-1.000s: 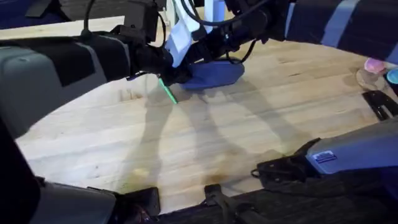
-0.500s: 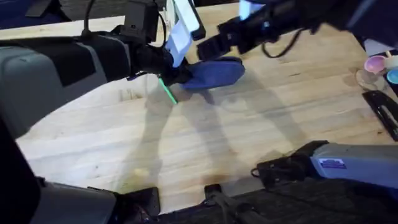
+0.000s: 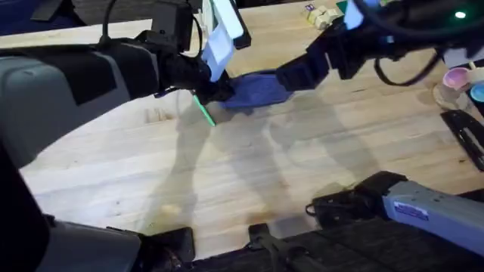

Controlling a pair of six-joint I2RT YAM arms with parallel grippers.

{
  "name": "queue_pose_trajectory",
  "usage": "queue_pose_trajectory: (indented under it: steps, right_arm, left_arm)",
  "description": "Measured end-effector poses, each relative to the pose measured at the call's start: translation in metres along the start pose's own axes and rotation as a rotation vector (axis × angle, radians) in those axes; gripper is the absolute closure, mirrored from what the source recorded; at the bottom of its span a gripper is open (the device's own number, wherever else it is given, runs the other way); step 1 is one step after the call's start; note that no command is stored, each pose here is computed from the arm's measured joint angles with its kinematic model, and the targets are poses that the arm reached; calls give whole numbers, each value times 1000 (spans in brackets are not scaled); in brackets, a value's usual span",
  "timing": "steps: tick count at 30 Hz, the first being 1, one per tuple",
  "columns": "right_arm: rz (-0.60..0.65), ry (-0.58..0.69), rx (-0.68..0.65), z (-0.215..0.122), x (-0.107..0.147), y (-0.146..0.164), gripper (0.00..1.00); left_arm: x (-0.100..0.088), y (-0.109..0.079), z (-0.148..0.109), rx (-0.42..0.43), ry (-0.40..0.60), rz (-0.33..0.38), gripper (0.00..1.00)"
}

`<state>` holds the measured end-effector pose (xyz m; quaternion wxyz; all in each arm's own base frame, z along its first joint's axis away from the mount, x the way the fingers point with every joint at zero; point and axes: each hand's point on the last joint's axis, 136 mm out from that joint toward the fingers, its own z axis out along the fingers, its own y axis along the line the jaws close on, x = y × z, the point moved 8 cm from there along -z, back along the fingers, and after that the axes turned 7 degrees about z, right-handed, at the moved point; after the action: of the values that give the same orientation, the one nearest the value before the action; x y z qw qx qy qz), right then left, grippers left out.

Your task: Unzip the bag, pick up the pens from the table one at a time and place them inside, then zip the bag closed.

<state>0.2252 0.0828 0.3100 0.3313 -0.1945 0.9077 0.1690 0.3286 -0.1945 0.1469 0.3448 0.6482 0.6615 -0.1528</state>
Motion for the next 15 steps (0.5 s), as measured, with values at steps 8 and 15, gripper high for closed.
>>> queue_pose_trajectory:
  steps: [8, 15]
  right_arm:
    - [-35, -34, 10, -16, 4, 5, 4]
    - [-37, -38, 14, -16, 3, 4, 4]
  left_arm:
    - [-3, -1, 1, 3, -14, 8, 10]
    - [-1, 0, 1, -7, 11, 4, 9]
